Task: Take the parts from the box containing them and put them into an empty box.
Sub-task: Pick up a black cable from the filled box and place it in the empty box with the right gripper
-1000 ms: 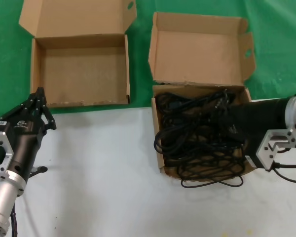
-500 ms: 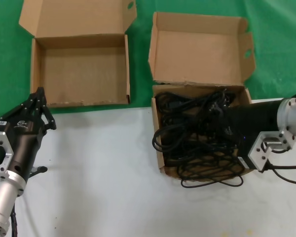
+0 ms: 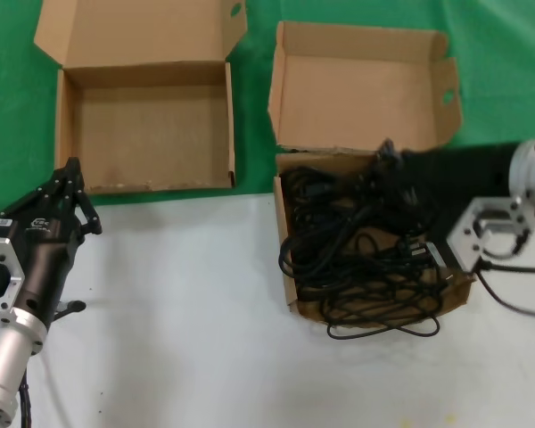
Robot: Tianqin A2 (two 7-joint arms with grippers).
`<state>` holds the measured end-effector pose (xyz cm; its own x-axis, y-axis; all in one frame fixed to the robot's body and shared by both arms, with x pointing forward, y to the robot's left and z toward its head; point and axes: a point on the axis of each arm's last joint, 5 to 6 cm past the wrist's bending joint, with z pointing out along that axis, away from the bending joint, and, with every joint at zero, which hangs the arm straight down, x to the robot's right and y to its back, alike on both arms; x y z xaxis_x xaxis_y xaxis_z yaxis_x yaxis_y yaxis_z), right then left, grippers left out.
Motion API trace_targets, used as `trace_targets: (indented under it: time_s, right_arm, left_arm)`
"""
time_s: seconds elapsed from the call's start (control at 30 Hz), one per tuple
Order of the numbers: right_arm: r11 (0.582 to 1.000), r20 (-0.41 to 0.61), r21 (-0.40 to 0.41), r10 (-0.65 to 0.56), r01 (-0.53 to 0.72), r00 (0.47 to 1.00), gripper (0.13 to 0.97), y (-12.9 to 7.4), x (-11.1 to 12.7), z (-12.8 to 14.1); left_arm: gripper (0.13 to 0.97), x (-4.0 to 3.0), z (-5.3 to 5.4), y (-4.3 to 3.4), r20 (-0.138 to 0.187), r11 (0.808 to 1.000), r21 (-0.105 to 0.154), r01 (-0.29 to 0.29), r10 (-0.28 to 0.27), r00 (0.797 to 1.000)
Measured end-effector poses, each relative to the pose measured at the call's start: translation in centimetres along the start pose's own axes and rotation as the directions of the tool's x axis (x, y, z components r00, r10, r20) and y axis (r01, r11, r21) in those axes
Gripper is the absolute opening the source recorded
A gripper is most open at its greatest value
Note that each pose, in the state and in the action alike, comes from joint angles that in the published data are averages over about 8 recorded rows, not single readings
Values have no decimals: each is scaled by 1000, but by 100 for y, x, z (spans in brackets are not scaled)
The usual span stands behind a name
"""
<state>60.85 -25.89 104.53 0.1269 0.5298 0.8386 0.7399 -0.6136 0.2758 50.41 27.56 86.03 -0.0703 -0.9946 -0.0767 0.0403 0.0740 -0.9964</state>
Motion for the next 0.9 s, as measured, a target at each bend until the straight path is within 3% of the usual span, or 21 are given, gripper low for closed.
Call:
trace_targets:
  time_s: [0.33, 0.67, 0.9]
  right_arm:
    - [999, -54, -25, -23, 21, 998, 150, -32, 361, -12]
    - [999, 42, -39, -16, 18, 999, 154, -127, 196, -133]
    - [999, 96, -47, -7, 11, 995, 205, -155, 100, -214]
  left_arm:
    - [145, 0, 0, 0, 0, 1000, 0, 0, 0, 1000]
    - [145, 0, 0, 0, 0, 1000, 0, 0, 0, 1000]
    - [145, 0, 0, 0, 0, 1000, 0, 0, 0, 1000]
